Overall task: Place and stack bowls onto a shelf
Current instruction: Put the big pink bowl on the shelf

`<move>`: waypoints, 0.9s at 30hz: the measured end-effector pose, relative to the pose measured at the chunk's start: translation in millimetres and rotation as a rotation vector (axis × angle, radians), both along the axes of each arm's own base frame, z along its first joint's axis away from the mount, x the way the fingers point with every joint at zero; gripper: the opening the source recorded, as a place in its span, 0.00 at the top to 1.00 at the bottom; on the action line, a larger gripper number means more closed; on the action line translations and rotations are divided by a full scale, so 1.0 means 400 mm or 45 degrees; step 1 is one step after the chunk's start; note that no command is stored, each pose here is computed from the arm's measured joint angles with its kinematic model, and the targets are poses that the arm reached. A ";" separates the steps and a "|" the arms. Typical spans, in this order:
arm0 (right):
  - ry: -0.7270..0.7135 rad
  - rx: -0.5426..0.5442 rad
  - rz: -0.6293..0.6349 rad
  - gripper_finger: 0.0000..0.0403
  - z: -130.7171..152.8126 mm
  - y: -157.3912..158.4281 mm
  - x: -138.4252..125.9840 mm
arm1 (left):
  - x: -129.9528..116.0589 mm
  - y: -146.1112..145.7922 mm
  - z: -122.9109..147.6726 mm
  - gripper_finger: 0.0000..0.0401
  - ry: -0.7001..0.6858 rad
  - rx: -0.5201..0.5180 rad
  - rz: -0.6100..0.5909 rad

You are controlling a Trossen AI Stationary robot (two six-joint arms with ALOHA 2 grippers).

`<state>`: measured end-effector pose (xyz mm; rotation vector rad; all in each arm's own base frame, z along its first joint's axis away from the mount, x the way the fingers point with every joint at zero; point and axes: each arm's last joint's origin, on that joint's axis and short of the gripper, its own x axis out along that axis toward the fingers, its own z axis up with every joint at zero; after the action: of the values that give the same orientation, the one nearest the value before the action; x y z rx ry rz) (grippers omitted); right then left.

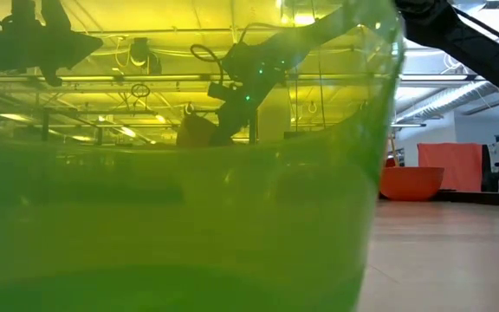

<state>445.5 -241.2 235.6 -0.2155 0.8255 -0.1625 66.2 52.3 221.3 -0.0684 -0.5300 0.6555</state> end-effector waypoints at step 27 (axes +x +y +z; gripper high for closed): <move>-0.008 -0.099 -0.042 0.87 0.006 -0.004 0.006 | 0.000 0.000 0.000 0.98 0.026 0.028 0.019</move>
<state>447.9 -242.9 237.9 -0.2743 0.8177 -0.2264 66.2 52.3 221.3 -0.0370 -0.5186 0.6642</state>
